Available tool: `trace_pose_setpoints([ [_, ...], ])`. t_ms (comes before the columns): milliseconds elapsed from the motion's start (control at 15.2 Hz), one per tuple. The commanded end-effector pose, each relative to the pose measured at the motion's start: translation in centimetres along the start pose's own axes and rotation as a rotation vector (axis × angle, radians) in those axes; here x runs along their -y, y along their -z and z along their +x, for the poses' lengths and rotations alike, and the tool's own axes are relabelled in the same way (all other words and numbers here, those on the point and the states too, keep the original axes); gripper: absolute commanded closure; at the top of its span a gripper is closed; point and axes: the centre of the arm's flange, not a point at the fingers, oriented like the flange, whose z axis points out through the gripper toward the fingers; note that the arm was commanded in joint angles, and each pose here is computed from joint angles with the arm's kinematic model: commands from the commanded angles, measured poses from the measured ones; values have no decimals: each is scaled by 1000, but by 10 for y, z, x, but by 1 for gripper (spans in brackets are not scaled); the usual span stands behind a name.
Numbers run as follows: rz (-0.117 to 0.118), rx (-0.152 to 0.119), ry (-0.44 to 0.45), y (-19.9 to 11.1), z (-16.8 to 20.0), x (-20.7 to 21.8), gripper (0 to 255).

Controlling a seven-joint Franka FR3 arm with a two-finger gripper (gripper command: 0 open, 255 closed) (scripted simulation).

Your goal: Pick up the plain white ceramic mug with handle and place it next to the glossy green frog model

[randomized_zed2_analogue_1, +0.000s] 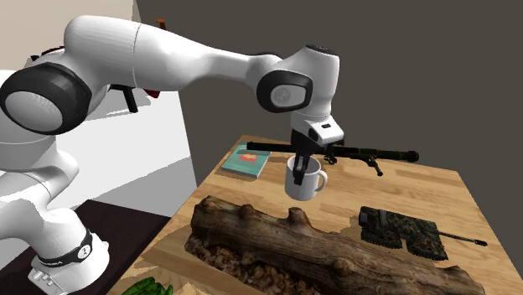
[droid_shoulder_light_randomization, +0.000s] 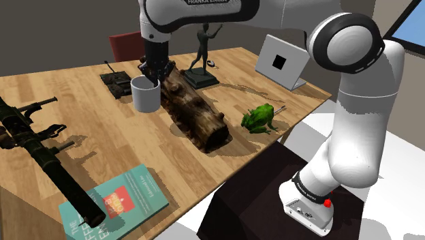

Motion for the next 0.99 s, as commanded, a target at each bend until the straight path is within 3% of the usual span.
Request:
trace_pose_setpoints([
  [0,0,0,0,12,-1,1,255],
  [726,0,0,0,68,-4,2,255],
  [924,0,0,0,68,-24,-32,255],
])
